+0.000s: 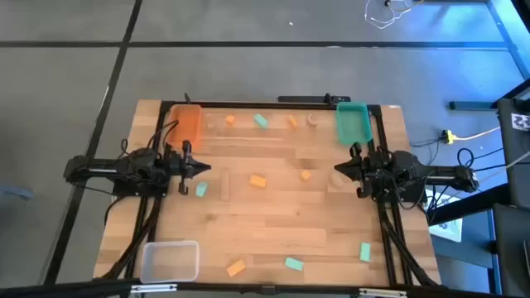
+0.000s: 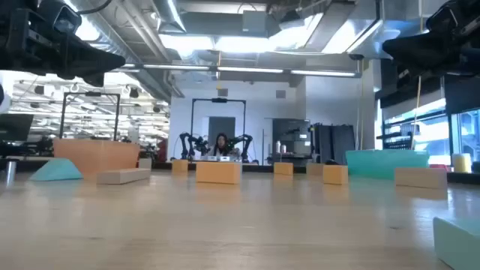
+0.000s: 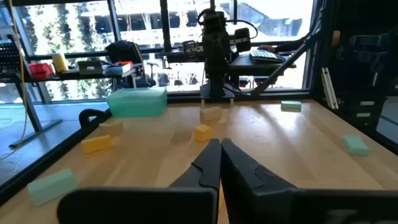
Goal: Sort & place blocks by color
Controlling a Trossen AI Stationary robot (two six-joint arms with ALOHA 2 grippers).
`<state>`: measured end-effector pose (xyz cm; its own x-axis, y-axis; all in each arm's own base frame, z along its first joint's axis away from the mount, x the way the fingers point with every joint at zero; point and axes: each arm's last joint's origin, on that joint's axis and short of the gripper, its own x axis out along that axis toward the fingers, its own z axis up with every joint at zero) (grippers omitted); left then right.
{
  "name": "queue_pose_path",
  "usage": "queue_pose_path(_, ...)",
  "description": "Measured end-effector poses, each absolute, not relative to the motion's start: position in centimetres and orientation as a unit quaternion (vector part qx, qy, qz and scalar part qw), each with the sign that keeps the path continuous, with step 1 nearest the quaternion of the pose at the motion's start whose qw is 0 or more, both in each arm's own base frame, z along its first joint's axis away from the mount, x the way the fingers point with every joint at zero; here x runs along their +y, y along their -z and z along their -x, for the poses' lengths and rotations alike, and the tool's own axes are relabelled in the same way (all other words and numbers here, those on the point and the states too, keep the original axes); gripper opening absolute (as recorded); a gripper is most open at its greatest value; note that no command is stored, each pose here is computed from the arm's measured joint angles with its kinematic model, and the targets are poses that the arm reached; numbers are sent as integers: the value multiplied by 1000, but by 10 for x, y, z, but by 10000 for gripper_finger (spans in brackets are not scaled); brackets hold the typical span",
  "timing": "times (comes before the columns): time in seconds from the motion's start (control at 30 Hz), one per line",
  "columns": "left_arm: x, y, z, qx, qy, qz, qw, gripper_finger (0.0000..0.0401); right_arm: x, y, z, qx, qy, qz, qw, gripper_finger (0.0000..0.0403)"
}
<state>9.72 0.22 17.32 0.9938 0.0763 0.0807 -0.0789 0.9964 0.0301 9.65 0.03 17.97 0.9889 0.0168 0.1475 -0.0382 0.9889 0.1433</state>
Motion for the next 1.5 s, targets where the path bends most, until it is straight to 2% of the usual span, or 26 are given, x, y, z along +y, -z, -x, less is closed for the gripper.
queue_pose_path(1.5, 2, -173, -97, -40, -39, -17, 998, 0, 0, -181, -96, -81, -13, -77, 994, 16)
